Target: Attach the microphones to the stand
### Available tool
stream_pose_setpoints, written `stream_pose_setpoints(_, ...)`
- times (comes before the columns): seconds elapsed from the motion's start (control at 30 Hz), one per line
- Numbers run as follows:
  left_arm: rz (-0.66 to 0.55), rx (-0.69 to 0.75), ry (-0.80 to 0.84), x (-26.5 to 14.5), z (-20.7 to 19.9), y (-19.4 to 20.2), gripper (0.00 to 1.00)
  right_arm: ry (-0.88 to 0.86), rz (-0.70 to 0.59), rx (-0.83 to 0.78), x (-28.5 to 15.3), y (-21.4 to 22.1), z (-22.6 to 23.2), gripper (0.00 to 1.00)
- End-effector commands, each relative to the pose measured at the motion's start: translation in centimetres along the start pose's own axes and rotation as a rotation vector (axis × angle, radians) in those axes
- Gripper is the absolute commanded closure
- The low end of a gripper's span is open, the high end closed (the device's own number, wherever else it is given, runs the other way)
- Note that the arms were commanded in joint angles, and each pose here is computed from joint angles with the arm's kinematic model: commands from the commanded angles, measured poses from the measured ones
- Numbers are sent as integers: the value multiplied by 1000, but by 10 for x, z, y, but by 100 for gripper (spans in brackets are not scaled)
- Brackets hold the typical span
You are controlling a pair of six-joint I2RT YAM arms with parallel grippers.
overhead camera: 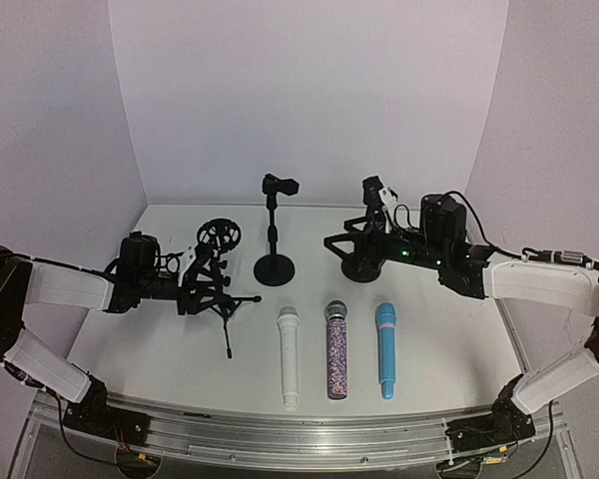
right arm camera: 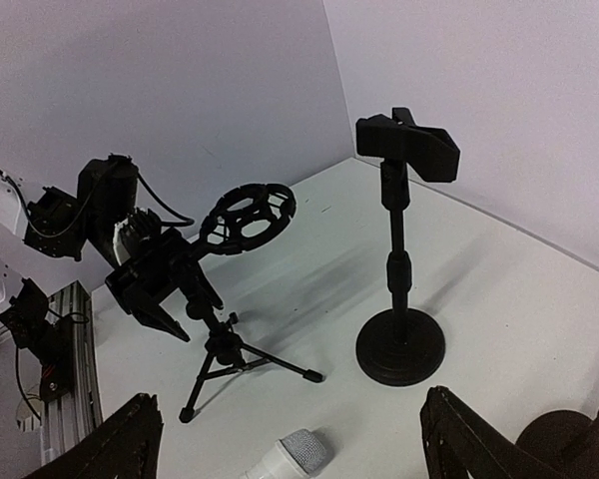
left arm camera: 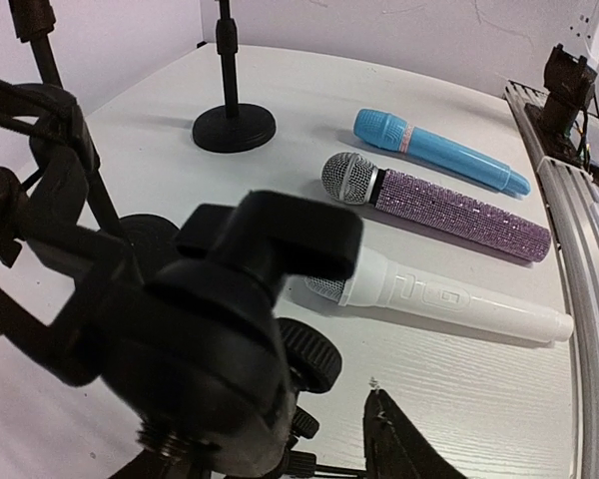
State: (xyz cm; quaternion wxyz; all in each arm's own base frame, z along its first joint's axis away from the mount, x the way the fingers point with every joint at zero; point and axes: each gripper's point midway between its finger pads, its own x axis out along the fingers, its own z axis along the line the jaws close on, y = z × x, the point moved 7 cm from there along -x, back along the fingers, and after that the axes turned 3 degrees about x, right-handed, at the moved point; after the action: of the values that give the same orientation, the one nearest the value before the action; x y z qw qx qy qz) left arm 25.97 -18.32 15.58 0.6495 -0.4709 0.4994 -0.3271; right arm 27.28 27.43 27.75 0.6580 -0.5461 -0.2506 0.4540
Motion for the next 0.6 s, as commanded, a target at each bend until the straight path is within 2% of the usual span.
stream_pose_setpoints(0.0,-32,41,-22,-12,-5,-22,42,-28,-37,-30,13,-14,11,13)
stream_pose_setpoints(0.13,-41,-6,-125,-28,-5,-36,33,-50,-6,-16,29,-4,21,13)
stream_pose_setpoints(0.23,-49,-89,-277,-44,0,-50,23,-51,3,5,40,2,28,13)
stream_pose_setpoints(0.37,-2,-139,-411,-48,-8,-61,22,-30,-1,36,55,7,34,14)
stream_pose_setpoints(0.5,28,-156,-483,-33,-24,-76,22,36,-18,75,70,9,40,16)
stream_pose_setpoints(0.57,74,-193,-583,-25,-22,-83,21,72,-20,106,76,13,42,16)
